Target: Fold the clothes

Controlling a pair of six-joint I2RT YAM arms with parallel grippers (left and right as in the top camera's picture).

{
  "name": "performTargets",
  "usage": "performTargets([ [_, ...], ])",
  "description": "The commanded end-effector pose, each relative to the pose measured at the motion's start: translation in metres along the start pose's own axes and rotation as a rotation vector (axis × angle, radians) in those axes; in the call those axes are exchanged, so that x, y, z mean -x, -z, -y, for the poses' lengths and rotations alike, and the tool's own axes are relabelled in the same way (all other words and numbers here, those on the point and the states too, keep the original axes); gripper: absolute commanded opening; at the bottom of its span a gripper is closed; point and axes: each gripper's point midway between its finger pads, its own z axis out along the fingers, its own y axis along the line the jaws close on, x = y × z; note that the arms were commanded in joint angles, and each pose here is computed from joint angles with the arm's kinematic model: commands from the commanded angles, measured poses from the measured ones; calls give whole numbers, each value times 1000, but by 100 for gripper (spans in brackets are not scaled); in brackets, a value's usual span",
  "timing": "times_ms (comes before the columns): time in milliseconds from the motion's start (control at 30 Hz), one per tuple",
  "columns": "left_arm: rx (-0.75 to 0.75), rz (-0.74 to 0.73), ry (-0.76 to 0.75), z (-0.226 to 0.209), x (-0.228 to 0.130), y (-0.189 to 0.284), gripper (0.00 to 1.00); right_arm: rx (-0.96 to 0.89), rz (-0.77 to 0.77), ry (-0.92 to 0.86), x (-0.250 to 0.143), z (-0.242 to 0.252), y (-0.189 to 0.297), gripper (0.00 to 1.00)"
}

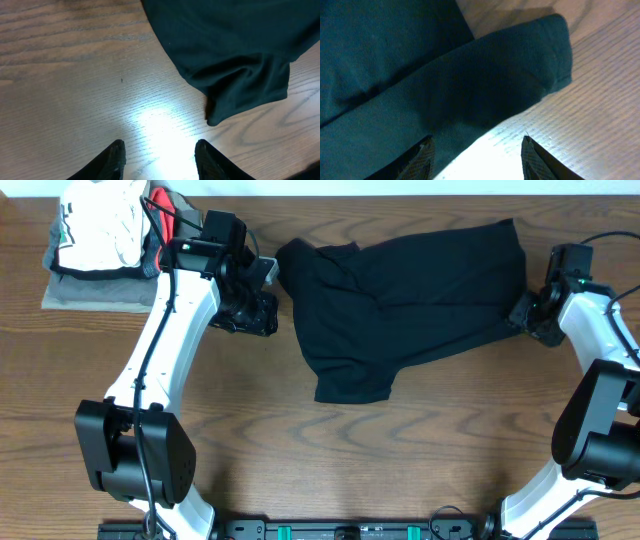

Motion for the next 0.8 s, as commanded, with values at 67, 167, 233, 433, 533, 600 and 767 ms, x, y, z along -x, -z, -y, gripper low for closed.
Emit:
performTargets([
  [67, -11, 10, 13, 4, -1, 5, 47, -53, 8, -59, -5, 13, -7, 51],
  [167, -11, 11, 13, 4, -1, 5, 47, -58, 33, -62, -4, 15, -13, 49],
  [233, -11, 11, 13, 4, -1, 5, 47, -51, 54, -64, -2, 14, -16, 48],
  [433, -11, 11, 13, 4, -1, 5, 47, -18, 131, -73, 8, 10, -24, 39],
  [533, -11, 11, 13, 4, -1, 5, 47, 2, 178, -79, 15, 7, -27, 38],
  [600, -11, 11, 13, 4, -1, 5, 47, 14, 205, -82, 19, 5, -28, 35],
  [767, -11, 12, 13, 4, 0, 5, 47, 25, 220, -88, 19, 4, -30, 14],
])
